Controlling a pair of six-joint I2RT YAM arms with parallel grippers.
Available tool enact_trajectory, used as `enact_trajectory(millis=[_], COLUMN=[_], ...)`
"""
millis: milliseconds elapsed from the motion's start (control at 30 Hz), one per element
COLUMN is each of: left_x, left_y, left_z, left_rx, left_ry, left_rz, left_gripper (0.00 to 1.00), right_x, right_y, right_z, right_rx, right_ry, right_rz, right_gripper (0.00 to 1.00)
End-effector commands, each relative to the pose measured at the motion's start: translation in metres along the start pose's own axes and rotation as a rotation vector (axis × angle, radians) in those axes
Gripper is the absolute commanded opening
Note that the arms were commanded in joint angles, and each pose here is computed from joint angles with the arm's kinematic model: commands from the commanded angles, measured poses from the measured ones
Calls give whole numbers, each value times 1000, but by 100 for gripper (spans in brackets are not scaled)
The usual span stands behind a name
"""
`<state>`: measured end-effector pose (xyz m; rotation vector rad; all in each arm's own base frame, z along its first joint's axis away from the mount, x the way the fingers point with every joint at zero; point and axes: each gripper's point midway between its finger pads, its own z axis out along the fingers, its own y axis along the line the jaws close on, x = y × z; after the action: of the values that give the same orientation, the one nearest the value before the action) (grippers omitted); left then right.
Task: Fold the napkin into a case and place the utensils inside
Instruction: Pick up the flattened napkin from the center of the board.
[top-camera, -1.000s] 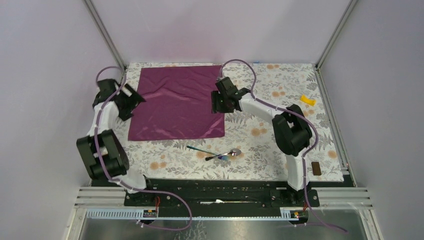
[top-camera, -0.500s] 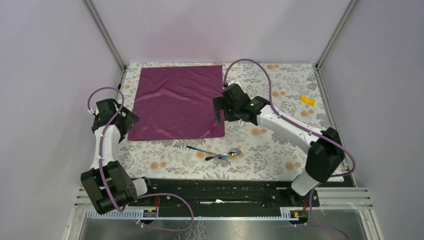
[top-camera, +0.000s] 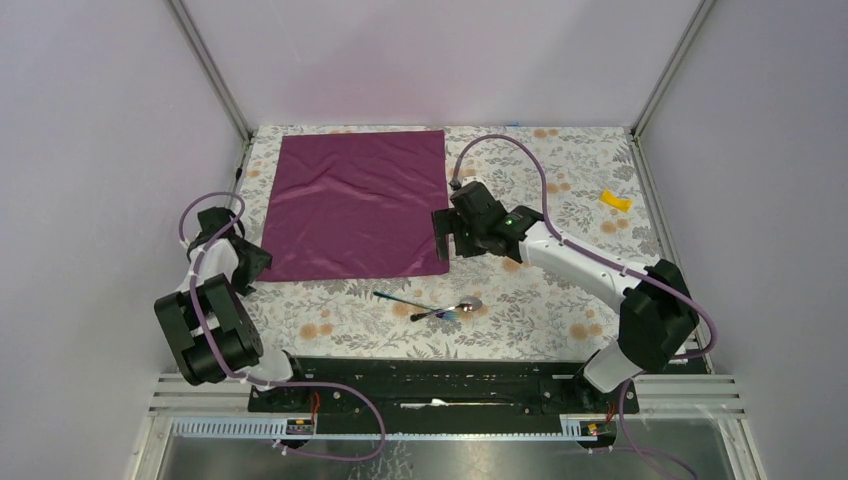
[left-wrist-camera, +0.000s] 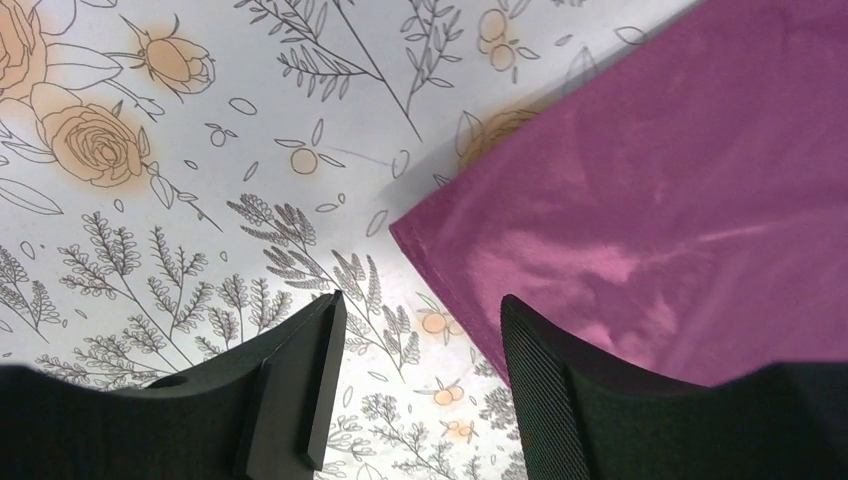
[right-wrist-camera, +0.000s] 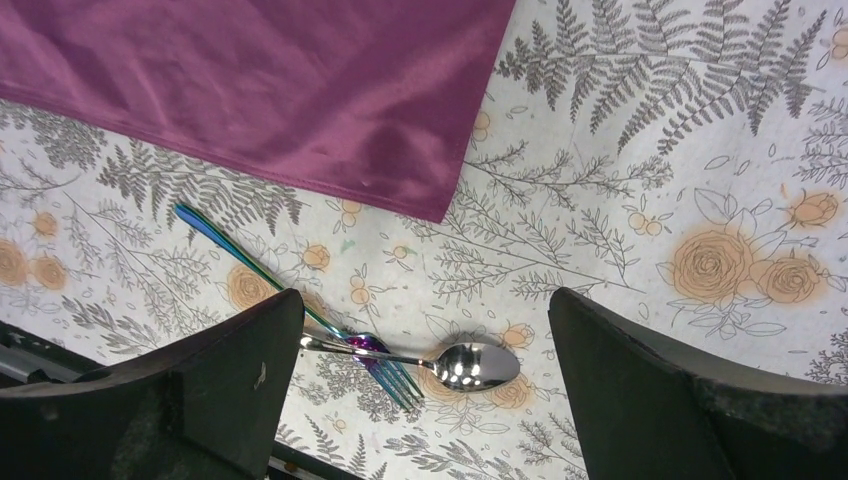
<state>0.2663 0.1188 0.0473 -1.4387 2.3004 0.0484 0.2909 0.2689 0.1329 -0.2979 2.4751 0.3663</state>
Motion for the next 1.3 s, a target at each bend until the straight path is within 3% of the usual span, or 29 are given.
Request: enact_trajectory(millis=[0, 367, 967, 1267], left_x=[-10, -29, -10, -21], left_y=[11, 2, 7, -7], left_z=[11, 24, 45, 45], left_rx=[-75, -130, -138, -63], left_ry=[-42, -24, 48, 7], left_rz=[-23, -4, 9, 37], left_gripper=[61, 46, 46, 24], right_x=[-5, -7, -7, -7], right_y=[5, 8, 7, -5], right_z=[-2, -7, -5, 1], right_rx=[-34, -62, -54, -3], right_ry=[-22, -42, -45, -48], right_rz=[21, 28, 32, 76], right_gripper=[100, 100, 100, 100])
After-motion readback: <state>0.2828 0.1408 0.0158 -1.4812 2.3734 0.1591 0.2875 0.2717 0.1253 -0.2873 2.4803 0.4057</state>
